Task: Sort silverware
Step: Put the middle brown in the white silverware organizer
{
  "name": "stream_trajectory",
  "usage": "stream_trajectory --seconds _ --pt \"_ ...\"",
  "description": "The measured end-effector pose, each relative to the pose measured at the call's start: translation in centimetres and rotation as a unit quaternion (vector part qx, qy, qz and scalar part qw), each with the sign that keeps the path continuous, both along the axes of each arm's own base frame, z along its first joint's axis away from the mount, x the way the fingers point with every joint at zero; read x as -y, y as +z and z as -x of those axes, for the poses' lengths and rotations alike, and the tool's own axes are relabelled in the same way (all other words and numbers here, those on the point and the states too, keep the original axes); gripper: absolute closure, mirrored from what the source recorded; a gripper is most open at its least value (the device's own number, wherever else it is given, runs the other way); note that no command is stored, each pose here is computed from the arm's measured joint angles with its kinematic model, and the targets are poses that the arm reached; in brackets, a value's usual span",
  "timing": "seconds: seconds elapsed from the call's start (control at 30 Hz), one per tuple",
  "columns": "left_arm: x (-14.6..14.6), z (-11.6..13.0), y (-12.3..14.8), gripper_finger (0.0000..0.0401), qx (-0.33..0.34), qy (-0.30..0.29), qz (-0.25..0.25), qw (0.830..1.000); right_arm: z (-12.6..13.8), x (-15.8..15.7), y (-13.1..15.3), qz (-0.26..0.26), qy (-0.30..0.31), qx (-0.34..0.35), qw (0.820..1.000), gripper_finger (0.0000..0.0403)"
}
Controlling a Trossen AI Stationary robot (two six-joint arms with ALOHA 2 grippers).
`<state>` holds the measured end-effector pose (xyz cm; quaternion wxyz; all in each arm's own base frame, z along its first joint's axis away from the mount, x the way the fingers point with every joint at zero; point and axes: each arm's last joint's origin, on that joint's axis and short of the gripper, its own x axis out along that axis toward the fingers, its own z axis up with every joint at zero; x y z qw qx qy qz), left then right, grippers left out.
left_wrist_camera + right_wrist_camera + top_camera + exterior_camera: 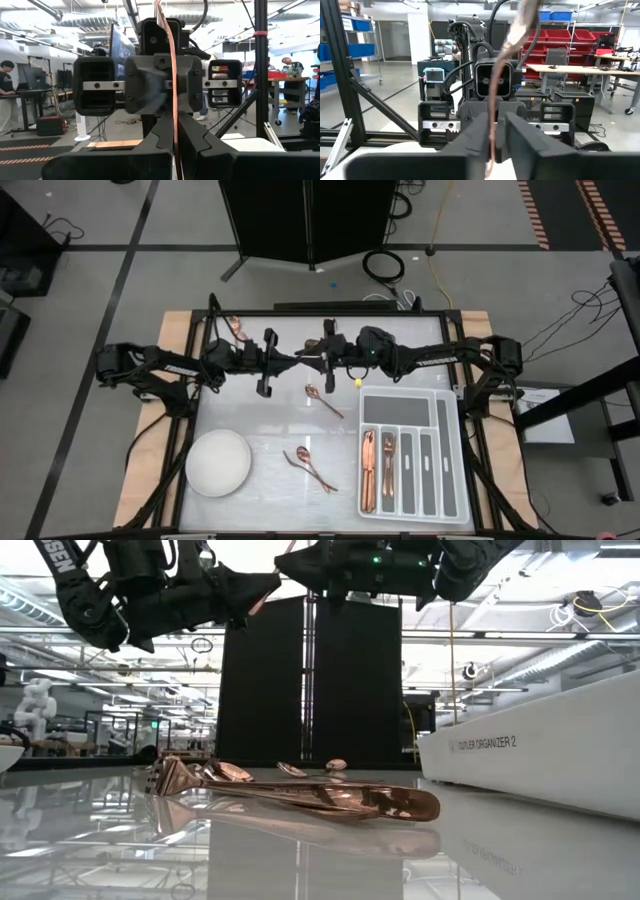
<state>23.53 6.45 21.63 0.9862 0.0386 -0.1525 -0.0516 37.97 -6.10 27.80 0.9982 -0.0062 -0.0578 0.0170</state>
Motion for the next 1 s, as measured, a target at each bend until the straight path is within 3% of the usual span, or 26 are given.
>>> stream_trajectory --seconds 0.1,0.37,0.63,0.83,1.0 --pt "0.0 0.0 0.0 0.0387 -0.001 0.001 0.000 1.000 0.0 0.0 0.0 0.011 0.000 0.000 1.000 0.0395" --pt "-0.1 -0.2 -0.7 0.0345 -0.033 0.008 -0.011 0.999 0.0 0.0 0.0 0.010 -0.001 0.000 1.000 0.0400" --pt "-0.3 -0.2 -1.0 0.0267 -0.052 0.012 0.004 0.999 0.1 0.2 0.2 -0.007 -0.001 -0.001 1.000 0.0402" --pt "-1.3 -0.1 -2.0 0.0208 -0.104 0.052 0.001 0.993 1.9 1.0 2.5 -0.002 -0.019 -0.001 1.000 0.0402" --pt "-2.2 0.2 -3.6 0.0194 -0.178 0.062 0.015 0.982 4.3 1.6 4.5 -0.026 -0.034 -0.039 0.998 0.0403"
